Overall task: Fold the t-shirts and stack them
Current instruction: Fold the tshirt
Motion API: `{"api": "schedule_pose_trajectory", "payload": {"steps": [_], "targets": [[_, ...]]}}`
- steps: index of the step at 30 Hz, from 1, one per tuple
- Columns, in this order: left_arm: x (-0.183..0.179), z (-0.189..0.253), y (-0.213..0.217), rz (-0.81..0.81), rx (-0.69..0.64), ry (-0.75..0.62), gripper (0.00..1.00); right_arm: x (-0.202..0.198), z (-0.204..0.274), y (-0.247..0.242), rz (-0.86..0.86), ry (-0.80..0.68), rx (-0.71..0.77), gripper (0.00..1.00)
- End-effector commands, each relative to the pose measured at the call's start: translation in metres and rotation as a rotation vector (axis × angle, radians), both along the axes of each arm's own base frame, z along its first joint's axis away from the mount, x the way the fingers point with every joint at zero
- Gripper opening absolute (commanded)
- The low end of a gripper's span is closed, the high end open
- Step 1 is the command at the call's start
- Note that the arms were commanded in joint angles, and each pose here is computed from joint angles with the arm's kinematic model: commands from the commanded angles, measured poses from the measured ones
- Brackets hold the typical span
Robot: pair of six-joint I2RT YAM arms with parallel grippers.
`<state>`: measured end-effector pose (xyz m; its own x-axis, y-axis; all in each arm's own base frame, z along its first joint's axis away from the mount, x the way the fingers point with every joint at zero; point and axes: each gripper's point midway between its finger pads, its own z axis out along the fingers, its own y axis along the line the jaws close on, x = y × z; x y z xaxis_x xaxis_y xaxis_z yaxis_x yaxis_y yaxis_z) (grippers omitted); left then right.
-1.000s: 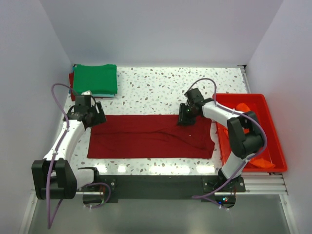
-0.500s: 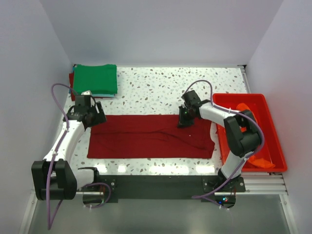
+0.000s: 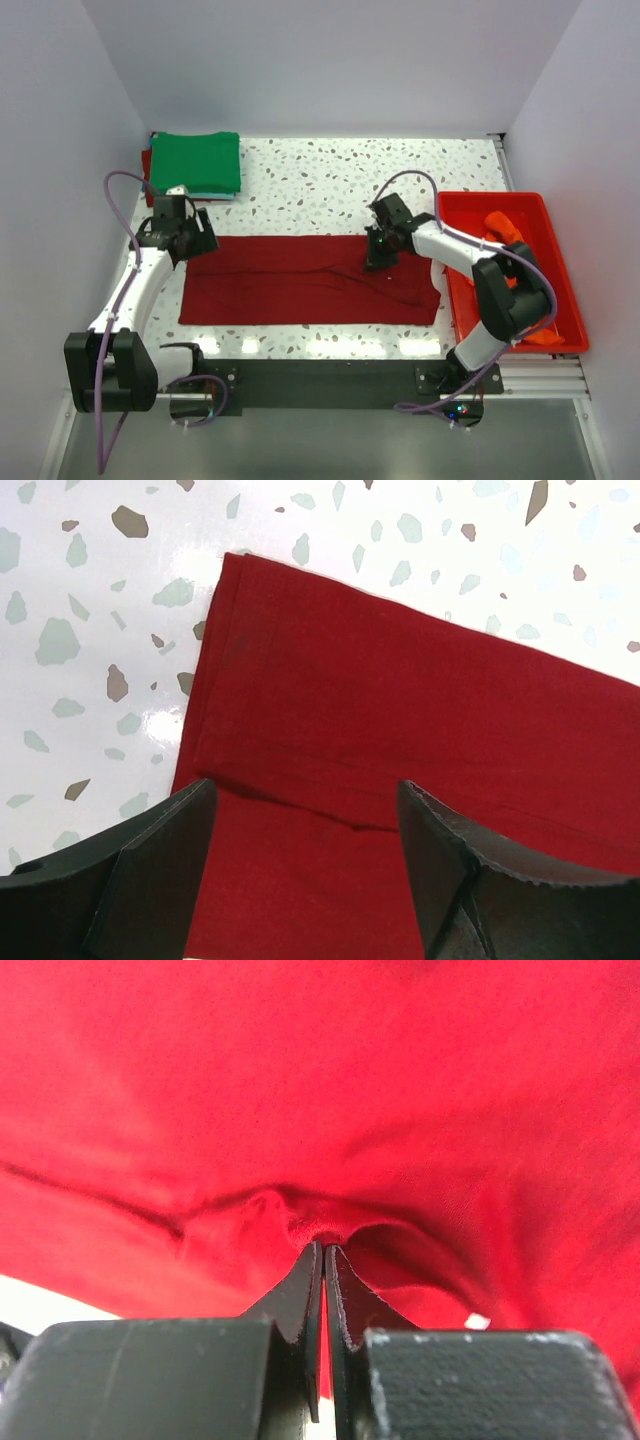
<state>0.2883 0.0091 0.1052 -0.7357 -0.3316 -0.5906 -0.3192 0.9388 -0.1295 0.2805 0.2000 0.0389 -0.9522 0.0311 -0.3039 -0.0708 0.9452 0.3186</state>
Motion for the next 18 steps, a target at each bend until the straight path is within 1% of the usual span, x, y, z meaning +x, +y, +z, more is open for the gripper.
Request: {"api": "schedule_pose_trajectory", "payload": {"steps": [1, 8, 18], "targets": [[0.003, 0.005, -0.003, 0.000, -0.022, -0.028, 0.77, -0.025, 0.013, 0.002, -0.022, 0.008, 0.020, 0.00], [0.004, 0.003, -0.005, -0.014, -0.032, -0.020, 0.77, -0.060, 0.015, 0.012, -0.009, 0.026, 0.015, 0.00], [0.006, -0.001, -0.008, -0.042, -0.035, -0.005, 0.77, -0.073, 0.013, 0.027, -0.022, 0.030, -0.013, 0.00]]}}
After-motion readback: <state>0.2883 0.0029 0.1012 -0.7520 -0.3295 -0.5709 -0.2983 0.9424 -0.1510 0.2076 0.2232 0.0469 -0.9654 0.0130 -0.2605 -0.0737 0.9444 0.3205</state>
